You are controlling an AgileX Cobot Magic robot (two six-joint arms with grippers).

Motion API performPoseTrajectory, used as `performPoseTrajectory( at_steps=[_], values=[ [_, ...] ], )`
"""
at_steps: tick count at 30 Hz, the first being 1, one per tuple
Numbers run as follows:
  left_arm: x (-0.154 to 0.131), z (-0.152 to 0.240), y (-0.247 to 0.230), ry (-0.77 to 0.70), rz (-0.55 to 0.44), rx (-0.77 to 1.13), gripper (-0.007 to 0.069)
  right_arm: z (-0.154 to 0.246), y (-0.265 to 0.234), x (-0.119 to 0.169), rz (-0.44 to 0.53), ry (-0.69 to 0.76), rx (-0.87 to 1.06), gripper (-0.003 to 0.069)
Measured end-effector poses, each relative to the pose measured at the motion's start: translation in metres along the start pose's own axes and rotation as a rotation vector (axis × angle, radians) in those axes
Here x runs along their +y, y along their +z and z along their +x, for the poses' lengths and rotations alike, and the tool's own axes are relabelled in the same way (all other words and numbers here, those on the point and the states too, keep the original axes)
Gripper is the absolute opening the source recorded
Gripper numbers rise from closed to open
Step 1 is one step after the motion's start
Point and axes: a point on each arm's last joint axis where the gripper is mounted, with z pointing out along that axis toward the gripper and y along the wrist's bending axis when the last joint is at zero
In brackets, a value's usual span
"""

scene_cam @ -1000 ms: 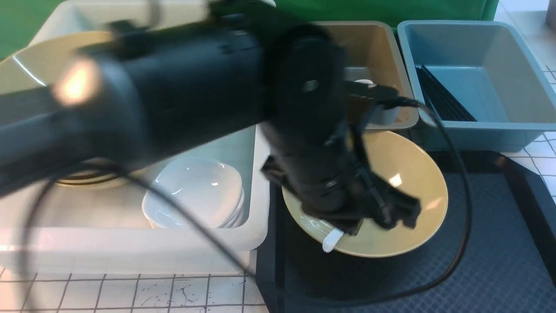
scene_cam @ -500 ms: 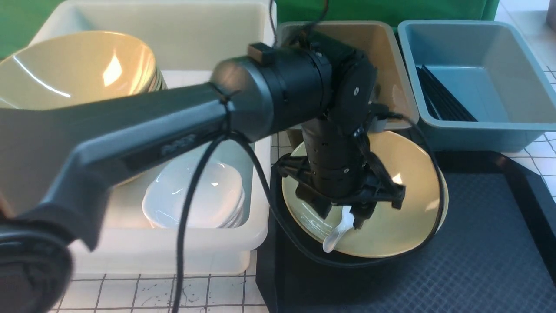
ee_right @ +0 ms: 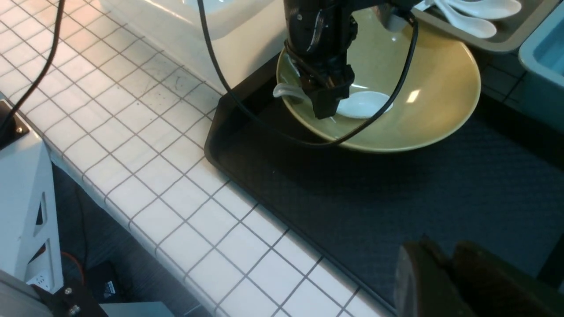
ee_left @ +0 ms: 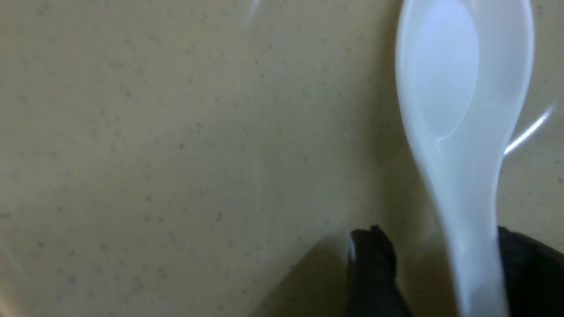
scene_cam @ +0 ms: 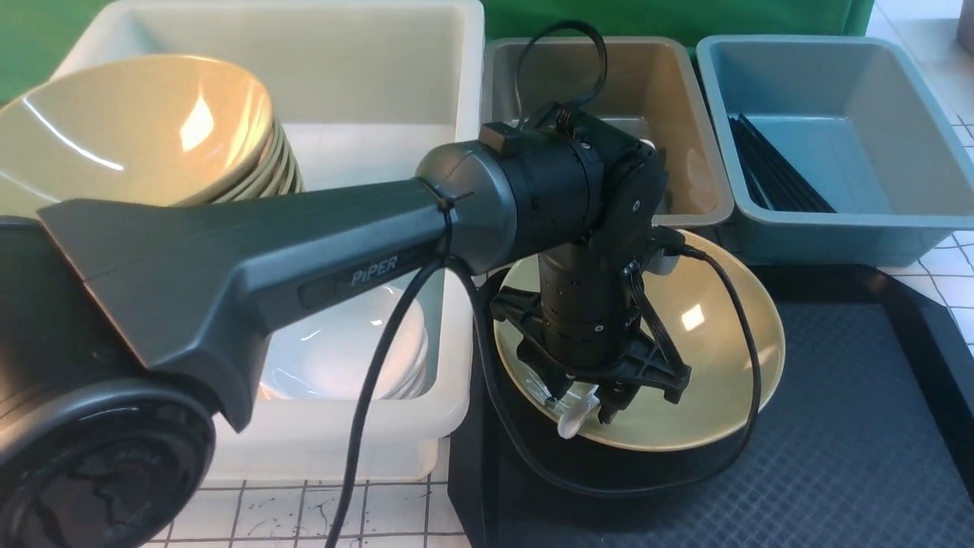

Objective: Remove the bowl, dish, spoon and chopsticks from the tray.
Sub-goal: Use the left arm to grab the soup spoon in the middle, then use the left arm to put the soup spoon into the small storage box in the middle

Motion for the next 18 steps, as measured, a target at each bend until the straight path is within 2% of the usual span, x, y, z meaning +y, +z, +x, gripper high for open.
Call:
performPoseTrajectory(
  at_steps=[1, 4, 8, 11, 15, 18],
  values=[
    [0.001, 0.0, 0.0, 0.002, -0.006, 0.005, 0.0234, 0.0, 0.0, 0.0, 0.0, 0.0, 0.0, 0.0102],
    [0.001, 0.001, 0.0, 0.005, -0.013, 0.012, 0.0084, 0.0, 0.0, 0.0, 0.0, 0.0, 0.0, 0.0106],
    [0.001, 0.0, -0.004, 0.007, -0.015, 0.014, 0.0073, 0.0, 0.0, 0.0, 0.005, -0.001, -0.001, 0.0109],
    [0.0, -0.01, -0.023, 0.007, -0.009, -0.043, 0.0073, -0.001, 0.0, -0.004, 0.047, 0.026, -0.01, 0.0109],
    [0.0, -0.03, -0.078, 0.001, 0.018, -0.274, 0.0073, -0.003, -0.001, -0.012, 0.133, 0.058, -0.036, 0.0111],
    [0.013, -0.047, -0.115, -0.036, 0.041, -0.496, 0.0073, -0.007, -0.001, -0.013, 0.143, 0.056, -0.076, 0.0113]
  ],
)
